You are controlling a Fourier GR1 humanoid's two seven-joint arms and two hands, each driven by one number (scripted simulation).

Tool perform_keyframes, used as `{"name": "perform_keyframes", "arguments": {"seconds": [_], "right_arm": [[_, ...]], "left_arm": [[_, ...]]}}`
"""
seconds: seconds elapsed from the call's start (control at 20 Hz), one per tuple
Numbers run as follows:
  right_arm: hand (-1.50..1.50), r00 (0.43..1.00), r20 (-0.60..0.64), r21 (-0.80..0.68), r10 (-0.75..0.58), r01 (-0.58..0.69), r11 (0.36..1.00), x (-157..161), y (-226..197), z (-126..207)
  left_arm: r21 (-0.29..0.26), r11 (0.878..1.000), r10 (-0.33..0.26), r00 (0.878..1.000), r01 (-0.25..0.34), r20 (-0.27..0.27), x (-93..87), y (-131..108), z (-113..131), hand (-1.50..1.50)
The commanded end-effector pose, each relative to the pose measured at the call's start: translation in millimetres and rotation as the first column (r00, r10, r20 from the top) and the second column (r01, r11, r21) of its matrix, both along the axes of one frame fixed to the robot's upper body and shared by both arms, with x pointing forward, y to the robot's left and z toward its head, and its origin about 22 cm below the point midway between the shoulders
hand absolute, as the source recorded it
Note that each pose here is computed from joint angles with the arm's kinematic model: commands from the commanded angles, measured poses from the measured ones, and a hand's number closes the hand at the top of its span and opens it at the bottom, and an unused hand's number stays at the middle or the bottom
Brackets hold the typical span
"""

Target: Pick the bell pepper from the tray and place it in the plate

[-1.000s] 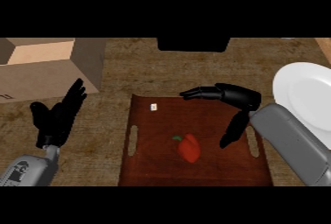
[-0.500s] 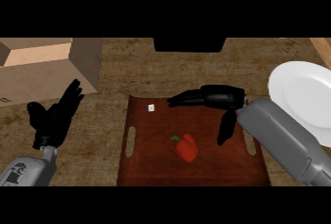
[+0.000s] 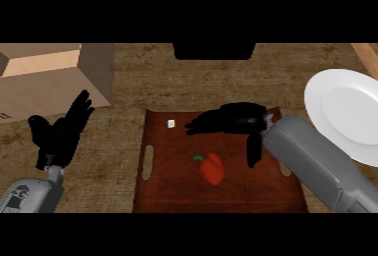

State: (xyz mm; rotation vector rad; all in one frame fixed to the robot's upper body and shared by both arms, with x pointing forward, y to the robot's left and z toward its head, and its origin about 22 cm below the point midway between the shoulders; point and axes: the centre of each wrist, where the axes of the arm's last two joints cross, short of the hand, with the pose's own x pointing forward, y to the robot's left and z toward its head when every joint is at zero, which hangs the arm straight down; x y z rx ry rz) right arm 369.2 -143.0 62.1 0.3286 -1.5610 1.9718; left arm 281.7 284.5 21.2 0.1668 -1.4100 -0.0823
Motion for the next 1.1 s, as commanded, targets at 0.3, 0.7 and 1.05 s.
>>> {"name": "perform_keyframes", "arguments": {"seconds": [0.3,0.7,1.05], "right_arm": [[-1.5,0.998,0.031,-0.153,0.05,-0.045,0.987,-8.0,32.4,2.7],[-1.5,0.998,0.06,-0.152,0.035,-0.025,0.988,-29.5,50.0,-14.5],[-1.5,0.991,0.111,-0.193,0.071,-0.048,0.98,-38.0,67.0,-37.3]], "left_arm": [[-0.013,1.0,0.001,1.0,-0.001,0.0,-3.3,-8.7,-5.1,0.0],[-0.004,1.0,0.002,1.0,-0.002,-0.018,7.8,-1.0,14.6,0.0],[0.012,1.0,0.005,1.0,-0.005,-0.013,-1.4,2.9,-1.9,0.0]]}}
